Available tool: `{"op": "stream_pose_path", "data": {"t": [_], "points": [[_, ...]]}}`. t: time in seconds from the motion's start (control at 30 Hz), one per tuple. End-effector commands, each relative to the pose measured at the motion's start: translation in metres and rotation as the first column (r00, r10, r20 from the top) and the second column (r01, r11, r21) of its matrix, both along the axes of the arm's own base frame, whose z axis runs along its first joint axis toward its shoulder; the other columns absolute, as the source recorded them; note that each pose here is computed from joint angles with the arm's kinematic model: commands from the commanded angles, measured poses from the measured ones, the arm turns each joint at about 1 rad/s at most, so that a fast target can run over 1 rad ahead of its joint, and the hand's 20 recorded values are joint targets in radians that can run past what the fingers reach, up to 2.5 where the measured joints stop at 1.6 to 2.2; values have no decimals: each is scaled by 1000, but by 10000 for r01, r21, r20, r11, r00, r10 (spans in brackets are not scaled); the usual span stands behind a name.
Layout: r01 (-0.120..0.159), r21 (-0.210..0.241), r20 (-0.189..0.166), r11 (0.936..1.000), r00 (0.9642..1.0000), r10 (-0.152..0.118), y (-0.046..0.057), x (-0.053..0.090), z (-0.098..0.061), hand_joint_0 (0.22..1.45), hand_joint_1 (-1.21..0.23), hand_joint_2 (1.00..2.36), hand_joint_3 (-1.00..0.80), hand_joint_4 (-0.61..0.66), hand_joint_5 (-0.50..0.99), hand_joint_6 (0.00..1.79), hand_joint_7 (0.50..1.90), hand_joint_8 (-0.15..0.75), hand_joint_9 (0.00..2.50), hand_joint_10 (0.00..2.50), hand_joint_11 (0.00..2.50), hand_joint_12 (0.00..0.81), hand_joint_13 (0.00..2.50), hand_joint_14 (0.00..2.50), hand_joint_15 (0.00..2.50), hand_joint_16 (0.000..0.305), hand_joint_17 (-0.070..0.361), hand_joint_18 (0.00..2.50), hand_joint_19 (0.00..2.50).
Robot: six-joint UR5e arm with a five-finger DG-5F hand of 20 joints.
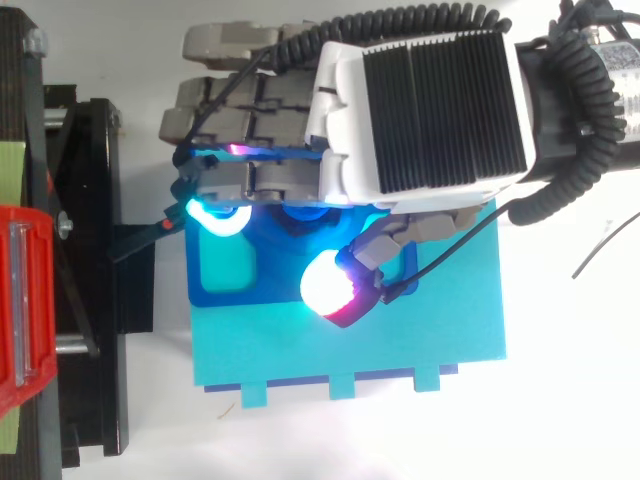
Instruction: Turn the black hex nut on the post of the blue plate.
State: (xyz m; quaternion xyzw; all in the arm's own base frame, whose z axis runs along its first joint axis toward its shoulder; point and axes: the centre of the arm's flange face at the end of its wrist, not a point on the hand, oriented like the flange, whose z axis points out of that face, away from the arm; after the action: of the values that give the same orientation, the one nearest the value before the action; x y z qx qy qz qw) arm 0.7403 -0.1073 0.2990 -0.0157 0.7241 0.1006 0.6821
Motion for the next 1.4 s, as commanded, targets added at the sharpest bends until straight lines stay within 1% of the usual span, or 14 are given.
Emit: {"op": "stream_pose_path", "data": {"t": [0.0, 0.1, 0.2, 0.53, 0.8, 0.83, 1.0, 1.1, 1.2, 1.37], "points": [[22, -6, -69, 10000, 10000, -22, -2, -1, -1, 381, -763, 1000, -500, 247, -207, 501, 1059, 278, 399, 3, 120, 396, 426, 3, 97, 64, 143, 322, 115], [67, -7, -192, 10000, 9998, -68, -6, -3, -3, 382, -746, 1000, -500, 247, -207, 501, 1065, 282, 399, 3, 126, 396, 426, 4, 97, 63, 143, 320, 115], [98, -8, -238, 10000, 9997, -98, -8, -4, -3, 381, -729, 1000, -500, 253, -207, 502, 1064, 285, 401, 3, 119, 397, 428, 4, 100, 64, 143, 318, 121], [129, -11, -361, 9999, 9993, -129, -10, -6, -4, 380, -712, 1000, -500, 254, -206, 501, 1066, 285, 399, 2, 119, 399, 428, 3, 100, 64, 144, 317, 127], [120, -102, -422, 9999, 9990, -124, -10, -6, -5, 378, -715, 1000, -500, 257, -206, 501, 1065, 287, 399, 3, 118, 401, 431, 3, 104, 64, 145, 316, 121], [116, -133, -509, 9998, 9986, -123, -10, -7, -6, 378, -715, 1000, -500, 253, -206, 501, 1066, 288, 397, 3, 117, 401, 431, 3, 104, 64, 145, 317, 122], [128, -150, -613, 9998, 9980, -137, -11, -10, -13, 378, -718, 1000, -500, 253, -206, 501, 1062, 288, 399, 3, 138, 400, 431, 3, 100, 64, 145, 317, 120], [128, -150, -613, 9998, 9980, -137, -11, -11, -15, 387, -715, 1000, -500, 249, -206, 502, 1064, 283, 397, 3, 129, 396, 429, 4, 105, 63, 143, 311, 123], [115, -147, -506, 9998, 9986, -122, -11, -10, -16, 408, -714, 1000, -500, 238, -206, 502, 1065, 275, 394, 3, 115, 387, 423, 4, 102, 61, 138, 299, 128], [115, -147, -506, 9998, 9986, -122, -11, -10, -16, 436, -719, 1000, -500, 222, -206, 502, 1065, 265, 392, 3, 114, 375, 415, 4, 101, 59, 132, 285, 139]]}}
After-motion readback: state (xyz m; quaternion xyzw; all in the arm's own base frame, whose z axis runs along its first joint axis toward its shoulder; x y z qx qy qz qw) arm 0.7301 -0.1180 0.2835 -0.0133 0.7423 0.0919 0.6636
